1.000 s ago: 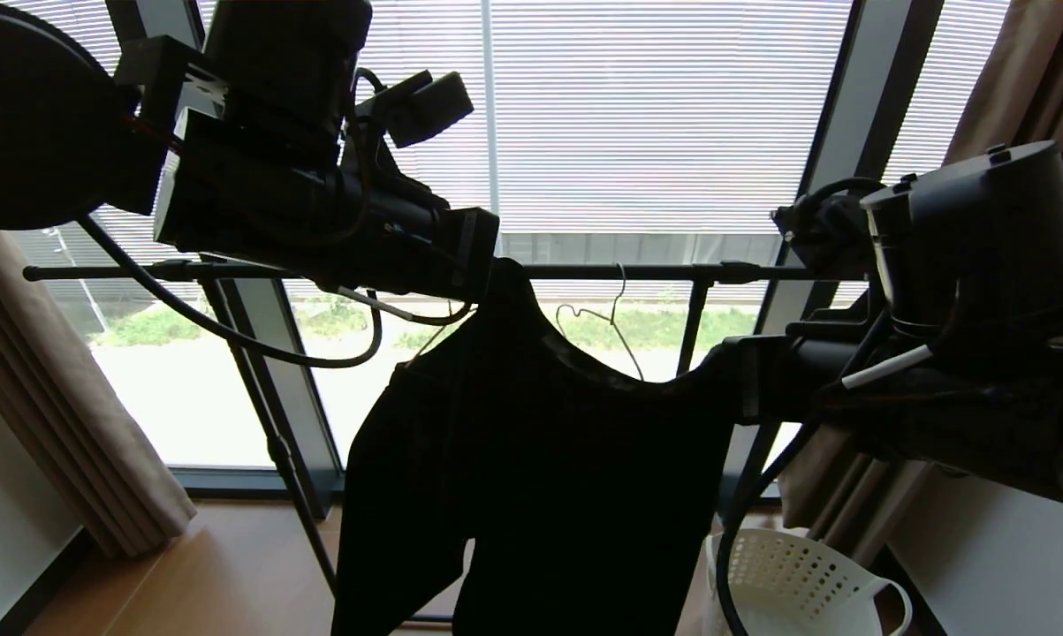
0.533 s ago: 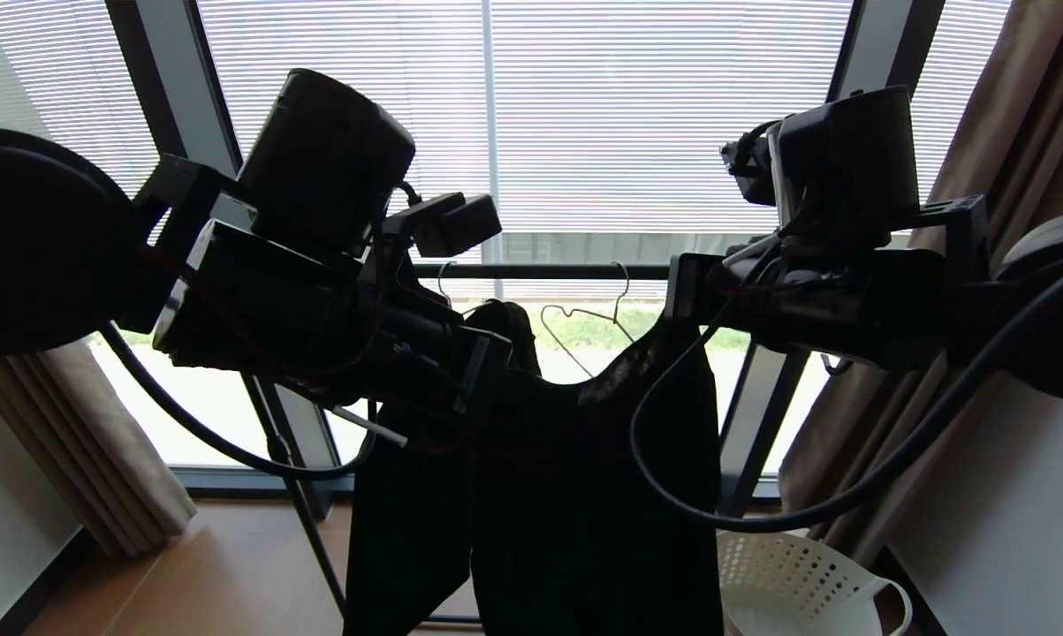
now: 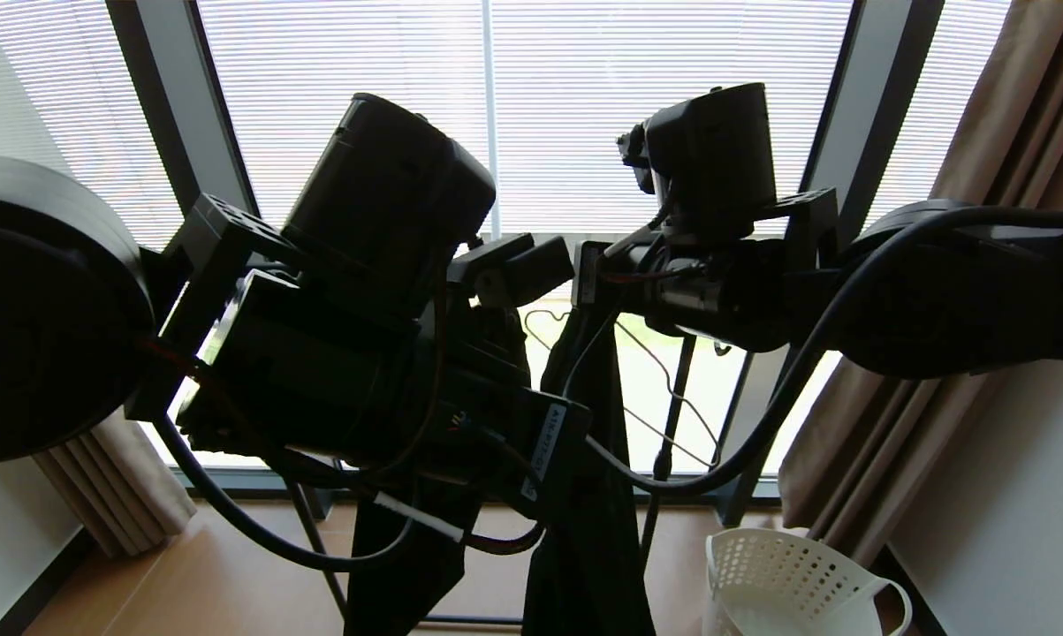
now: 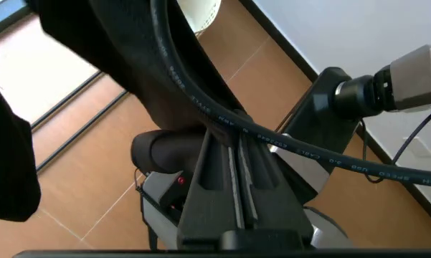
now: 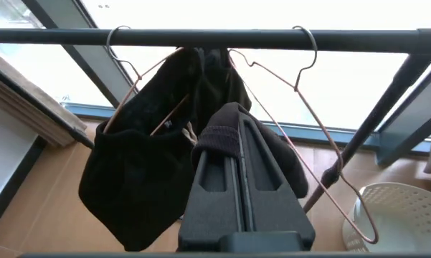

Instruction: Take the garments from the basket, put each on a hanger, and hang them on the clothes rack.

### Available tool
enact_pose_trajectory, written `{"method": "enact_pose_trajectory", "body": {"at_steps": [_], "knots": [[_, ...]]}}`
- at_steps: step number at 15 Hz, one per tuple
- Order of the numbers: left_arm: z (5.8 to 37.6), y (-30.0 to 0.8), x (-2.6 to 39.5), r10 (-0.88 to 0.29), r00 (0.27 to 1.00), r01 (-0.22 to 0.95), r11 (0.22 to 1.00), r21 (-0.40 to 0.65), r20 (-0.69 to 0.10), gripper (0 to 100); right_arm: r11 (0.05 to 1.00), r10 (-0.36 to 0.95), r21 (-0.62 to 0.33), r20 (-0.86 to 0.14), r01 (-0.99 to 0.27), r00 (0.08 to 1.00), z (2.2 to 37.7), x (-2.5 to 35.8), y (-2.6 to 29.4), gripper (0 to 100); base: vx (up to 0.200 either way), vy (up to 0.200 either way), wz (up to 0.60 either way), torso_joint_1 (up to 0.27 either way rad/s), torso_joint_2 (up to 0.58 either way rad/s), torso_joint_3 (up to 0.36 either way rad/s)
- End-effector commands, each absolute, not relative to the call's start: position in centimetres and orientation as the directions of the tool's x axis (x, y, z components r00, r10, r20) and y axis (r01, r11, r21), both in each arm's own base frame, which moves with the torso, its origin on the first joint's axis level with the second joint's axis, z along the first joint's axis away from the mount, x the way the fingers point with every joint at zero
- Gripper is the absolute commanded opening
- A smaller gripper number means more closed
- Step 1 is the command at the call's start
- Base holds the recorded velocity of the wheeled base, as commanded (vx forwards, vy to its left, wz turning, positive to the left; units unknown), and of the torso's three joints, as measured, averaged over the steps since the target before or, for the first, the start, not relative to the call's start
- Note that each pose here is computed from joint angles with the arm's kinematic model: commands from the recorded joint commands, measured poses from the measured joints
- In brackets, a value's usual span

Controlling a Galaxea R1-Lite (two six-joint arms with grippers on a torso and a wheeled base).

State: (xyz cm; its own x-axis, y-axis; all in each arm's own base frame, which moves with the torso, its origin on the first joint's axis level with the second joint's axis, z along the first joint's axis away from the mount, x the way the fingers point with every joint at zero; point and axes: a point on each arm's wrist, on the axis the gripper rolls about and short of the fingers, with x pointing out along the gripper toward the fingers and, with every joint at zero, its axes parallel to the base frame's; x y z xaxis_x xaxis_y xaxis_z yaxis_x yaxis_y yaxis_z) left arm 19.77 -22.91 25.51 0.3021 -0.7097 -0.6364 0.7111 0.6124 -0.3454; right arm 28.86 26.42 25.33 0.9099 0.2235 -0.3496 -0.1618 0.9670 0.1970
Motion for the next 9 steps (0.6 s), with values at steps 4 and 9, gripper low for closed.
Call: {"method": "enact_pose_trajectory", "body": {"at_steps": [4, 9], "knots": [[25.5, -20.8, 19.7, -0.693, 0.336, 0.679, 0.647, -0.346, -0.638, 0, 0.969, 0.208, 0.206, -0.364, -0.139, 0.908, 25.0, 28.5, 25.5, 0, 0.0, 0.0, 0.0, 0.0, 0.0, 0.0], [25.4, -17.2, 21.4, -0.638, 0.428, 0.588, 0.735, -0.339, -0.64, 0, 0.977, 0.153, 0.197, -0.379, -0.082, 0.913, 25.4, 27.1, 21.7, 0, 0.0, 0.0, 0.0, 0.0, 0.0, 0.0]]}}
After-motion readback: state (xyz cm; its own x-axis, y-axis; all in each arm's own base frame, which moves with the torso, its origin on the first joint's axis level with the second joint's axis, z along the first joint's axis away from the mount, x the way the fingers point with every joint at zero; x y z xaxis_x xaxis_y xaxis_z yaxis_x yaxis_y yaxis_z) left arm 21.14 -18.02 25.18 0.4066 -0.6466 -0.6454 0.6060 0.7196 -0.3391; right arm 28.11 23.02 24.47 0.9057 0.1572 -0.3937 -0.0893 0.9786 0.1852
